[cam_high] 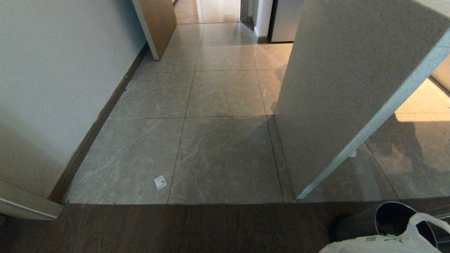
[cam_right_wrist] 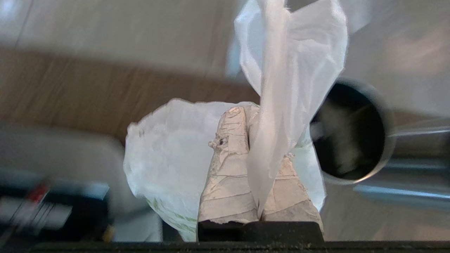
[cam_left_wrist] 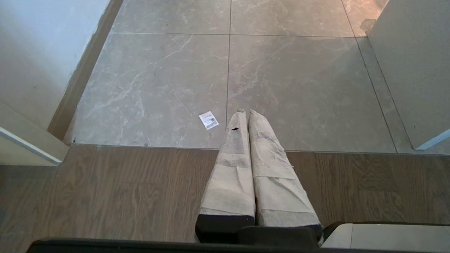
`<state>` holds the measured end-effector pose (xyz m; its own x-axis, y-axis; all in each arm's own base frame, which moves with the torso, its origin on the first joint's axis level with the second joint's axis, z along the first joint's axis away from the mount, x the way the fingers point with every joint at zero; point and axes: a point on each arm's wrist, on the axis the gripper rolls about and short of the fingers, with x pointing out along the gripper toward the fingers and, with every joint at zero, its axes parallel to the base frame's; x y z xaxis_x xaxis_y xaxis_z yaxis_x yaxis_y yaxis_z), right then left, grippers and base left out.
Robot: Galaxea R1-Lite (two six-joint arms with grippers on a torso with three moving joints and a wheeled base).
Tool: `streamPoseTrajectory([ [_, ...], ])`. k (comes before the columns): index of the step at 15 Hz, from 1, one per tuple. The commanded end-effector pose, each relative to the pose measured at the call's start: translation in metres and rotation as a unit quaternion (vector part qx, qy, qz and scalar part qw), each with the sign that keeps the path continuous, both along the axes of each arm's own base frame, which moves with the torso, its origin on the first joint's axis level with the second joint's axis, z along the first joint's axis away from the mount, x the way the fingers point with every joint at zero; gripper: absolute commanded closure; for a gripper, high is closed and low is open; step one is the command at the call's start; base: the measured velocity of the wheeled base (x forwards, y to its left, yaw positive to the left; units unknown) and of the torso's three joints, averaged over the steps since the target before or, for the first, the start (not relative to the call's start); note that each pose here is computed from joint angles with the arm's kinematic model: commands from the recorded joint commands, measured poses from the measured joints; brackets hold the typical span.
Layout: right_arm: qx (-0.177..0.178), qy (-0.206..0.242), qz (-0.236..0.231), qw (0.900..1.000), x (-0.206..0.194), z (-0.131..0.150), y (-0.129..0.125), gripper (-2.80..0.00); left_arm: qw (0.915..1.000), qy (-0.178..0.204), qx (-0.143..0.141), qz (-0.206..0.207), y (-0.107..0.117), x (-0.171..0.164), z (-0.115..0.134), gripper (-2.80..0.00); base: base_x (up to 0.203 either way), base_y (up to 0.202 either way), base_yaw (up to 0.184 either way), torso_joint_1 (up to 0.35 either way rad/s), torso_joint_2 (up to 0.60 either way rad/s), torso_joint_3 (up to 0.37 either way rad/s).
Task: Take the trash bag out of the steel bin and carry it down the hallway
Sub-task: Put the trash bag at the door
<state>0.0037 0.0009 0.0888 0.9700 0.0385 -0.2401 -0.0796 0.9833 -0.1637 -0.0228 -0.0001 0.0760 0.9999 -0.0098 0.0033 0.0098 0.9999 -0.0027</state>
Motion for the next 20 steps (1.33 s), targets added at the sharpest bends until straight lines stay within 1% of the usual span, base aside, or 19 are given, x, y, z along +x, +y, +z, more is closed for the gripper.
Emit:
streamPoseTrajectory([
  [1, 0.002, -0.077, -0.003, 0.997, -0.014, -0.003, 0.000, 0.00, 1.0000, -0.001, 0.000, 0.000, 0.000, 0.000, 0.000, 0.00, 0.000, 0.000, 0.000, 0.000, 0.00, 0.000],
  [3, 0.011, -0.136, -0.008, 0.991, -0.024, -0.006, 0.000, 0.00, 1.0000, 0.000, 0.000, 0.000, 0.000, 0.000, 0.000, 0.00, 0.000, 0.000, 0.000, 0.000, 0.00, 0.000],
  [4, 0.031, -0.143, -0.013, 0.989, -0.027, -0.008, 0.000, 0.00, 1.0000, -0.001, 0.000, 0.000, 0.000, 0.000, 0.000, 0.00, 0.000, 0.000, 0.000, 0.000, 0.00, 0.000],
  [5, 0.072, -0.128, -0.024, 0.989, -0.027, -0.012, -0.001, 0.00, 1.0000, 0.000, 0.000, 0.000, 0.000, 0.000, 0.000, 0.00, 0.000, 0.000, 0.000, 0.000, 0.00, 0.000],
  [6, 0.083, -0.122, -0.031, 0.989, -0.026, -0.013, -0.001, 0.00, 1.0000, -0.001, 0.000, 0.000, 0.000, 0.000, 0.000, 0.00, 0.000, 0.000, 0.000, 0.000, 0.00, 0.000],
  [20, 0.085, -0.121, -0.031, 0.989, -0.026, -0.013, -0.001, 0.00, 1.0000, -0.001, 0.000, 0.000, 0.000, 0.000, 0.000, 0.00, 0.000, 0.000, 0.000, 0.000, 0.00, 0.000],
])
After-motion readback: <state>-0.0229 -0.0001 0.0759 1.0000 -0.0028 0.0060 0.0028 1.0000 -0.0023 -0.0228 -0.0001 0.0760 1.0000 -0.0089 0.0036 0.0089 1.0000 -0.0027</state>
